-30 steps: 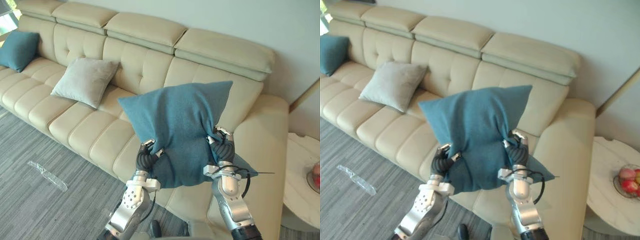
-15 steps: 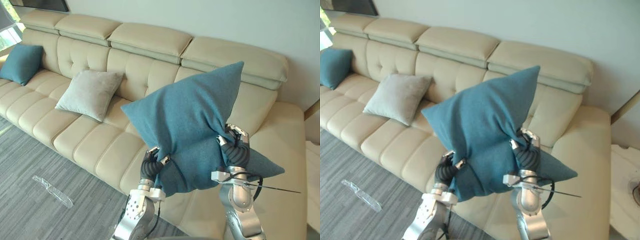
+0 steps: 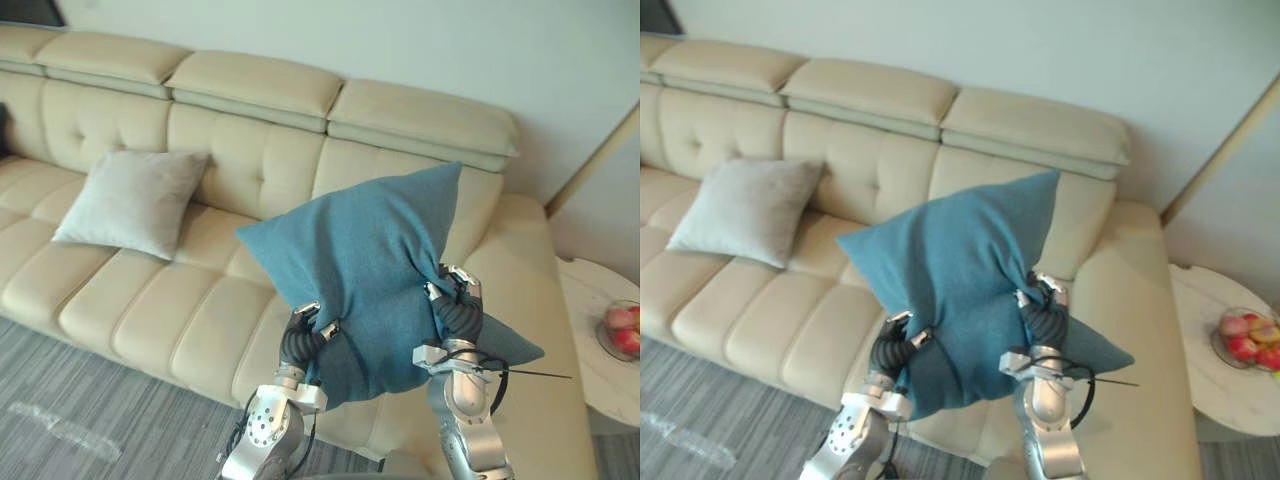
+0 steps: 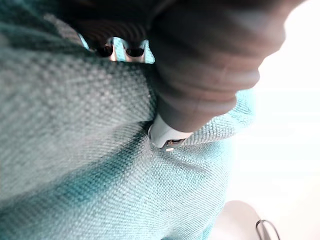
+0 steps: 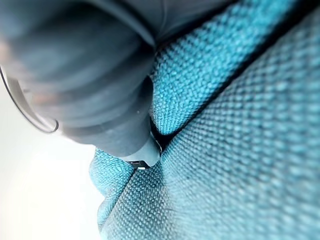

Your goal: Pick up cushions and gather them together orderly.

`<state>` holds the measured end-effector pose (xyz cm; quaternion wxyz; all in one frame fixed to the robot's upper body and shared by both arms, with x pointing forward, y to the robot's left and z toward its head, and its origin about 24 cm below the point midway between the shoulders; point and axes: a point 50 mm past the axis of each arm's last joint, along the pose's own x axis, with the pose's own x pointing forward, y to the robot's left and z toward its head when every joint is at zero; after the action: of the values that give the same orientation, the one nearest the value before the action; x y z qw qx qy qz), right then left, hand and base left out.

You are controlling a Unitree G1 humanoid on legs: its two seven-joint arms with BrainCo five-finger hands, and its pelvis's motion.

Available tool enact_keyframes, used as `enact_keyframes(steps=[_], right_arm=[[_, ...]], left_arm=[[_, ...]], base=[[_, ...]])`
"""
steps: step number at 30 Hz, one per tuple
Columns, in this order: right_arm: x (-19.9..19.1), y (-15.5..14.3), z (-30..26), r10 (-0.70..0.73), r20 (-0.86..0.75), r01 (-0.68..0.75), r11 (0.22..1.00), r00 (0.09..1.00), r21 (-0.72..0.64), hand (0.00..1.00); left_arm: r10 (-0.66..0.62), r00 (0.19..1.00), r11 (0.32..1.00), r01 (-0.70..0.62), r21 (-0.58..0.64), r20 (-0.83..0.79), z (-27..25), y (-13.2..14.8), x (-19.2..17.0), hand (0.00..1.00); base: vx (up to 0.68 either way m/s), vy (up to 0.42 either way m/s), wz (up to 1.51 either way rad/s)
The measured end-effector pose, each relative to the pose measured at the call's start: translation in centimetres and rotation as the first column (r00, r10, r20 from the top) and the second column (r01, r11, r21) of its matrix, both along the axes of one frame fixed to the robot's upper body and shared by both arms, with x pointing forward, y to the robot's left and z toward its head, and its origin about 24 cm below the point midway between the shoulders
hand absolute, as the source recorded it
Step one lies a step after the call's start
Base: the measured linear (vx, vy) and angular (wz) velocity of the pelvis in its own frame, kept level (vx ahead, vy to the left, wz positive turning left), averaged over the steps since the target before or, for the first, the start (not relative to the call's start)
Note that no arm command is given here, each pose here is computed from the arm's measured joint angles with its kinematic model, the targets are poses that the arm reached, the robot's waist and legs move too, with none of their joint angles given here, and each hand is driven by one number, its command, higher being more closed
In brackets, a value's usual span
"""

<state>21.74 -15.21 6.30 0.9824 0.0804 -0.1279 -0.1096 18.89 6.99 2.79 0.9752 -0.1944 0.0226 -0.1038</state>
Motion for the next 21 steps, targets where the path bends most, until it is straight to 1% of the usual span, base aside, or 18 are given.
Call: enact_keyframes(steps=[3, 5, 7, 13, 16, 21], right_arm=[[-0.1, -0.7, -0.3, -0.012, -0.012, 0.012, 1.0, 1.0, -0.014, 1.0], [-0.8, -1.1, -1.0, -0.015, -0.048, 0.013, 1.0, 0.999, -0.028, 1.0], [-1.4, -1.3, -1.2, -0.021, -0.063, 0.02, 1.0, 0.998, -0.011, 1.0], [-2.1, -1.3, 0.2, -0.019, 0.0, 0.019, 1.0, 1.0, 0.012, 1.0], [-2.1, -1.3, 0.2, -0.023, 0.009, 0.023, 1.0, 1.0, 0.022, 1.0], [-1.9, -1.0, -1.7, -0.034, -0.073, 0.037, 0.998, 0.997, 0.045, 1.0]], left_arm=[[-0.012, 1.0, 1.0, 0.012, 0.007, -0.002, 0.0, -0.4, 0.2, 1.0], [-0.014, 1.0, 1.0, 0.014, 0.01, -0.008, -0.1, -0.4, 0.2, 1.0], [-0.016, 1.0, 1.0, 0.016, 0.008, -0.007, -0.1, -0.4, 0.2, 1.0], [-0.009, 1.0, 0.999, 0.009, -0.037, 0.021, 0.8, -0.4, 0.1, 1.0], [-0.005, 1.0, 0.999, 0.006, -0.039, 0.029, 0.9, -0.4, 0.2, 1.0], [-0.007, 1.0, 1.0, 0.007, 0.004, -0.003, 0.0, -0.1, -0.1, 1.0]], base=[[0.14, -0.048, 0.03], [0.18, -0.111, -0.06], [0.13, -0.082, -0.04], [0.09, -0.002, -0.32], [0.11, 0.13, -0.25], [0.1, 0.251, -0.38]])
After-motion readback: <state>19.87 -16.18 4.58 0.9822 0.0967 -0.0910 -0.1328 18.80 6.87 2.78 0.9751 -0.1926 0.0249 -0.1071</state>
